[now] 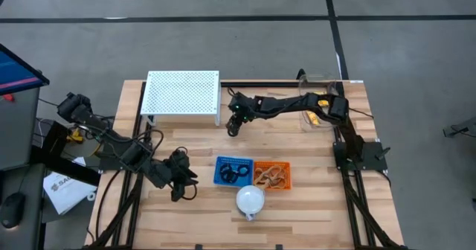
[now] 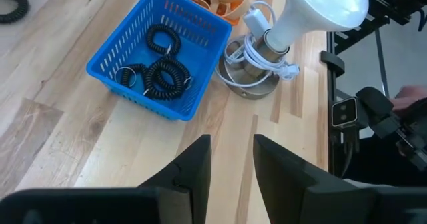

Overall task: Pick & Place Office Desk Supplies
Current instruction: Put the black spring keychain into the blue basket

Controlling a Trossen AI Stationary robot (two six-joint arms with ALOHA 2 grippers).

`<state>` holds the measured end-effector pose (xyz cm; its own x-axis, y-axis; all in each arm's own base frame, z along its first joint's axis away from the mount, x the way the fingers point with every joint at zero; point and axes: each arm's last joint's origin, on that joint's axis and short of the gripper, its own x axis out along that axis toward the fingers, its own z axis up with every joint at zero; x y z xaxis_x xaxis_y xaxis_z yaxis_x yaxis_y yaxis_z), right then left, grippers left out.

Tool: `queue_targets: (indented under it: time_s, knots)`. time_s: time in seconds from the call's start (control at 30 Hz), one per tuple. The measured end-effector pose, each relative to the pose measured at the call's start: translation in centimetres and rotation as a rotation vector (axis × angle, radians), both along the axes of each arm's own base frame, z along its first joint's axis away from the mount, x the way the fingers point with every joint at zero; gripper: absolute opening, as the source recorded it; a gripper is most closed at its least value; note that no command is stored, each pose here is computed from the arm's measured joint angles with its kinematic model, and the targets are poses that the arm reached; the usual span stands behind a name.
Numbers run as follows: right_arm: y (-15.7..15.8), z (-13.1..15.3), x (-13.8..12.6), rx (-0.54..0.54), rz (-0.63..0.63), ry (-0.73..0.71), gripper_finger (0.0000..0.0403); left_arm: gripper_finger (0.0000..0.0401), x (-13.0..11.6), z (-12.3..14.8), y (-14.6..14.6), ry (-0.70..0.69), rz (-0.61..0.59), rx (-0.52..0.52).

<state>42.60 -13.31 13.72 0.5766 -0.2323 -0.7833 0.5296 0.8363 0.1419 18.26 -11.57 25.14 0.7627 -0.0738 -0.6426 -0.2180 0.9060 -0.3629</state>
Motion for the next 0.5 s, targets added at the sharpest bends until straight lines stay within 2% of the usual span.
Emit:
queue_targets:
  time_s: [0.27,0.5]
  knots:
    - [0.2,0.4,0.3,0.016,-0.034,-0.034,0.0164,0.0104,-0.1,-0.1,0.1,0.009,0.000,0.011]
    - [1.3,0.1,0.2,0.025,-0.021,0.026,0.0164,0.0104,-0.1,-0.1,0.1,0.013,0.000,0.014]
